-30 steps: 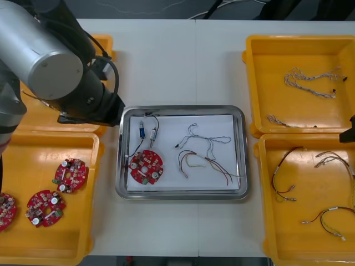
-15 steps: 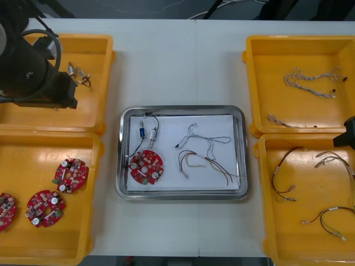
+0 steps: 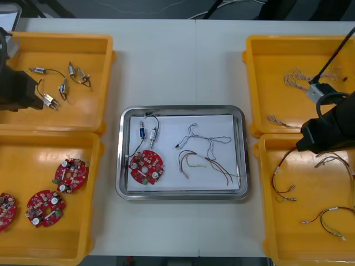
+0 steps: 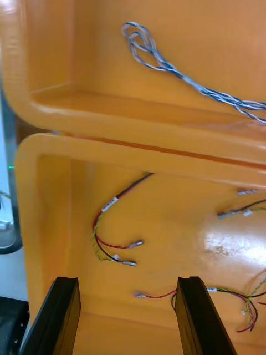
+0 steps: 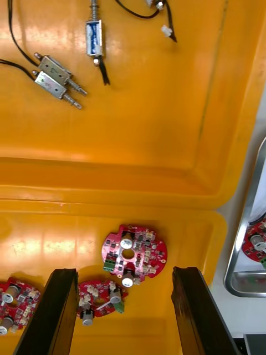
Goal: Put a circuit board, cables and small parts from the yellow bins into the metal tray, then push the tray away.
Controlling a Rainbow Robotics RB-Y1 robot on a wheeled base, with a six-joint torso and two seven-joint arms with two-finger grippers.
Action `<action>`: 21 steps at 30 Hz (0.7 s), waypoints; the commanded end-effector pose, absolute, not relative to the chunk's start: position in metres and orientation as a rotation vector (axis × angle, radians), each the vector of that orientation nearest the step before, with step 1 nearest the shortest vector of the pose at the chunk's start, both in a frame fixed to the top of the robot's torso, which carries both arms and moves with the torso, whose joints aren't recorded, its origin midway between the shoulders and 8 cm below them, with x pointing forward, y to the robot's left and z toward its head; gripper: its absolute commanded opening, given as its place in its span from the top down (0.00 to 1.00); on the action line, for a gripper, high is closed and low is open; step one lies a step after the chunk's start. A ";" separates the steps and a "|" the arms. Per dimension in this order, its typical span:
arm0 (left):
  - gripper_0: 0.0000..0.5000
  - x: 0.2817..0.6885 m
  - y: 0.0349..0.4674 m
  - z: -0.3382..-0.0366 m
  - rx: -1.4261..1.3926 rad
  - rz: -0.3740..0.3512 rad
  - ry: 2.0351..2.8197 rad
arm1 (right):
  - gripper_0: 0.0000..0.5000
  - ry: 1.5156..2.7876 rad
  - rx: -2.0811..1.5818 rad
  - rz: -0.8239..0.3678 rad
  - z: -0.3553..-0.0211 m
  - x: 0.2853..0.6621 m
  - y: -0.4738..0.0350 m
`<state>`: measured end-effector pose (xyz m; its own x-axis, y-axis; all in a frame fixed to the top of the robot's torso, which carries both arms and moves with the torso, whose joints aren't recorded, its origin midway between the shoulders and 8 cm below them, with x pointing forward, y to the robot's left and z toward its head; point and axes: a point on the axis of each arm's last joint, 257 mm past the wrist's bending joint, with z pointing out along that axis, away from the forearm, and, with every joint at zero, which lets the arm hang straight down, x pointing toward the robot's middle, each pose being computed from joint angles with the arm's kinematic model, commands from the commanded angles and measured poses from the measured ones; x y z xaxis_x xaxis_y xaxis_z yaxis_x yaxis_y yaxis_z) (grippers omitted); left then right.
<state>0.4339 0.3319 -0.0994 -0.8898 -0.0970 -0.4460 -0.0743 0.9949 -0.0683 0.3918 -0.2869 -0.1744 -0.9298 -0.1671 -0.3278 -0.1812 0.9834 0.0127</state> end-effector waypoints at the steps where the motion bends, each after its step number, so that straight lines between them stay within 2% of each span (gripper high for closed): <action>1: 0.00 0.432 0.358 -0.089 -0.016 0.023 2.648 | 0.00 2.747 -0.451 -0.004 -0.163 0.399 -0.257; 9: 0.00 0.434 0.361 -0.088 -0.021 0.035 2.638 | 0.00 2.683 -0.685 -0.001 -0.172 0.405 -0.196; 21: 0.00 0.439 0.362 -0.086 -0.017 0.036 2.618 | 0.00 2.576 -1.016 -0.057 -0.185 0.407 -0.103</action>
<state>0.4368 0.3420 -0.1002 -0.8814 -0.0769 -0.4661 -0.0606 0.9969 -0.0499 0.4017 -0.1346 -0.1944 -0.7587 -0.5739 -0.3081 -0.5672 0.8147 -0.1208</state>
